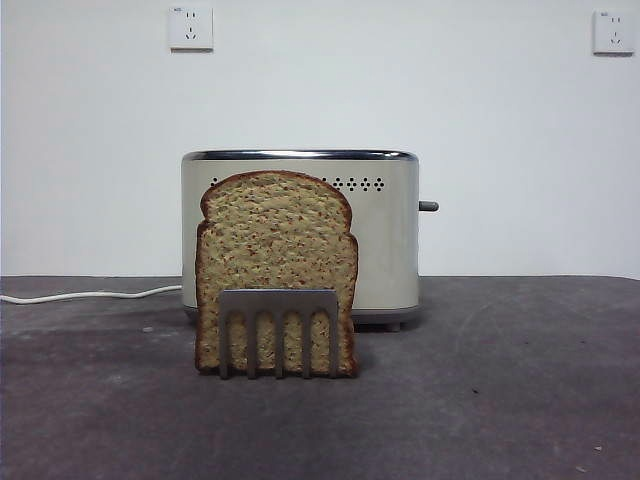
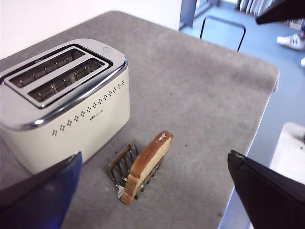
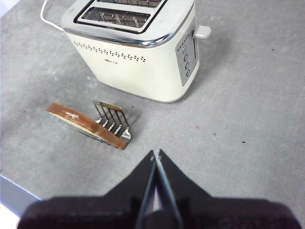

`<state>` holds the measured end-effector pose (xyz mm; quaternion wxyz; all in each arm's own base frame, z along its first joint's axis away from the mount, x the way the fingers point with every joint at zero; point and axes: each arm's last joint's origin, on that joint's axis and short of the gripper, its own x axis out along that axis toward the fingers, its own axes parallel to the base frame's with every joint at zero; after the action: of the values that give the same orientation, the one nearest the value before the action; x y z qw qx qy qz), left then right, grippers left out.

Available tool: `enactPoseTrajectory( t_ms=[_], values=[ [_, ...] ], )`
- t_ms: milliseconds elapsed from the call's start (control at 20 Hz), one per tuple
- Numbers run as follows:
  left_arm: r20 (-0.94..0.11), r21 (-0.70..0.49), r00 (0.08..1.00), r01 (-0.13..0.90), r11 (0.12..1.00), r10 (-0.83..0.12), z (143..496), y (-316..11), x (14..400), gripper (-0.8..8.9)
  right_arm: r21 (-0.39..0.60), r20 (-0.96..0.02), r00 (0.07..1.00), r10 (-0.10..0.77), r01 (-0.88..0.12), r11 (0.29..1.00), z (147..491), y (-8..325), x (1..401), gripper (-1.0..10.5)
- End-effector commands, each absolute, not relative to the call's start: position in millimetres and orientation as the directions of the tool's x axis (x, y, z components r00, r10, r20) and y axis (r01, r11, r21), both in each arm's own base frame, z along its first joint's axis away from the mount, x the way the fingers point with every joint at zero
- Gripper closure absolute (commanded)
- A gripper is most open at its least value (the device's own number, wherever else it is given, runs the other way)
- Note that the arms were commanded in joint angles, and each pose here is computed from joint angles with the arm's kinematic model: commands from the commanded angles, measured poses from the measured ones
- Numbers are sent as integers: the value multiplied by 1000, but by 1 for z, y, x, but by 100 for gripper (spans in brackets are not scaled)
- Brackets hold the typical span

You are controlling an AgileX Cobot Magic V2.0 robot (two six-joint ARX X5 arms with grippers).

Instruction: Pick up a slice of bread from the rack,put the bread on the toaster,press the button

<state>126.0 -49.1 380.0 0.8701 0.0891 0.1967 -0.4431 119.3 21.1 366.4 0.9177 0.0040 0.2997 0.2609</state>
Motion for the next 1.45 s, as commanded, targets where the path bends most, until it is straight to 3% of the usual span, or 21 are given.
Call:
enactPoseTrajectory(
  t_ms=[50, 250, 550, 750, 1000, 1050, 1300, 1450],
  values=[
    [-468, 54, 487, 849, 526, -738, 386, -64, 141, 181, 157, -545, 684, 485, -485, 861, 367, 21, 119, 958],
    [-599, 175, 434, 891, 419, -673, 382, -105, 166, 181, 158, -548, 682, 484, -484, 861, 367, 21, 120, 958],
    [-779, 323, 377, 926, 196, -500, 340, -172, 187, 183, 166, -560, 673, 484, -482, 861, 365, 22, 124, 958],
    [-839, 314, 330, 943, 111, -433, 309, -202, 202, 184, 166, -560, 672, 484, -482, 861, 365, 22, 124, 958],
    [-878, 269, 283, 959, 90, -387, 281, -218, 218, 191, 166, -560, 672, 484, -481, 861, 365, 22, 124, 958],
    [-880, 266, 280, 960, 90, -384, 279, -219, 219, 236, 166, -560, 672, 484, -481, 861, 365, 22, 124, 958],
    [-881, 263, 277, 961, 89, -383, 276, -221, 221, 703, 166, -560, 672, 484, -481, 861, 365, 22, 124, 958],
    [-882, 263, 277, 961, 90, -382, 276, -221, 221, 822, 167, -561, 672, 484, -481, 861, 365, 22, 124, 958]
  ],
)
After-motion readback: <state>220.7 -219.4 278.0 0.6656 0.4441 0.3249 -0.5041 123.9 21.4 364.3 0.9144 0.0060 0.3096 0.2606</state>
